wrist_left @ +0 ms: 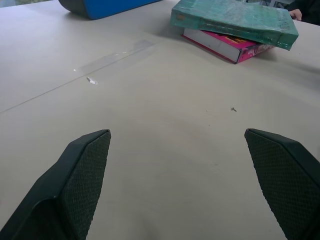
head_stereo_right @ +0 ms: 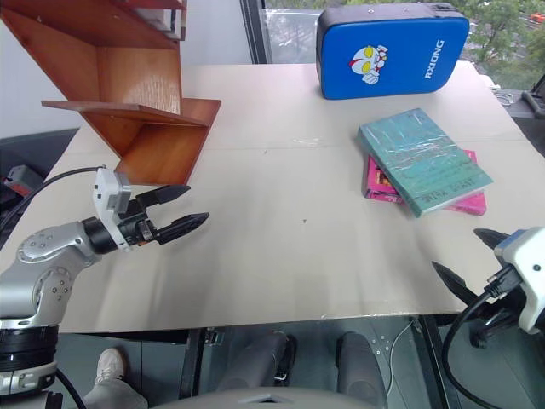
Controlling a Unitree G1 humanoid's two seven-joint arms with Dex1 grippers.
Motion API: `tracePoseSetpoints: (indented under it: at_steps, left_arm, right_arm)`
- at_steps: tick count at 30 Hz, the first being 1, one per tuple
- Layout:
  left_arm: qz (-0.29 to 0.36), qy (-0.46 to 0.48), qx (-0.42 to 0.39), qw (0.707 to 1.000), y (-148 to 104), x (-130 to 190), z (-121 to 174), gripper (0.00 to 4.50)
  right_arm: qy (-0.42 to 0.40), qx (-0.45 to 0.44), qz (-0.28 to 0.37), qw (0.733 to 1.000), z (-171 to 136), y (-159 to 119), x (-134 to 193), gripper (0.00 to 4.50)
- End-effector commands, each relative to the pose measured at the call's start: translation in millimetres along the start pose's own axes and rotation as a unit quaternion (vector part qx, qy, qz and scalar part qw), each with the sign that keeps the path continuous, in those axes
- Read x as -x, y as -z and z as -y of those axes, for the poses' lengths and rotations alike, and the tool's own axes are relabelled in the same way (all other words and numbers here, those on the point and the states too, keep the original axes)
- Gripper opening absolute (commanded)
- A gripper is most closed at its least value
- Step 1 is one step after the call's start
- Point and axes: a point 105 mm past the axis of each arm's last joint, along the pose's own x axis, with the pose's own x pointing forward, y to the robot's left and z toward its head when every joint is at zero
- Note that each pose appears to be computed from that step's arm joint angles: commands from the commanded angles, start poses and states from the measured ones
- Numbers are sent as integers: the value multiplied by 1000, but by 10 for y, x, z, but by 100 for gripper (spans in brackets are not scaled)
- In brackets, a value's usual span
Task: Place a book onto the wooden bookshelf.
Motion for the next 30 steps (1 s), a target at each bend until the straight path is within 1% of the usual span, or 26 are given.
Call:
tracePoseSetpoints:
  at_steps: [1, 4, 14, 20, 25, 30]
  left_arm:
    - [18, 11, -13, 1000, -160, -31, 12, 450]
    - [40, 33, 2, 999, -247, -153, 43, 450]
    - [53, 64, 3, 997, -273, -375, 98, 450]
    - [62, 76, 1, 995, -285, -468, 122, 450]
    - [77, 85, -3, 993, -343, -545, 139, 450]
    - [86, 92, -3, 992, -361, -594, 178, 450]
  right_arm:
    - [11, 16, 4, 1000, 32, -68, 19, 444]
    - [6, 28, -5, 1000, -15, -50, -3, 444]
    - [24, 30, -8, 999, -64, -24, -44, 444]
    - [36, 35, 5, 999, -45, -55, -115, 444]
    - [41, 43, 17, 998, -61, -85, -170, 444]
    - [58, 46, 27, 997, -9, -122, -195, 444]
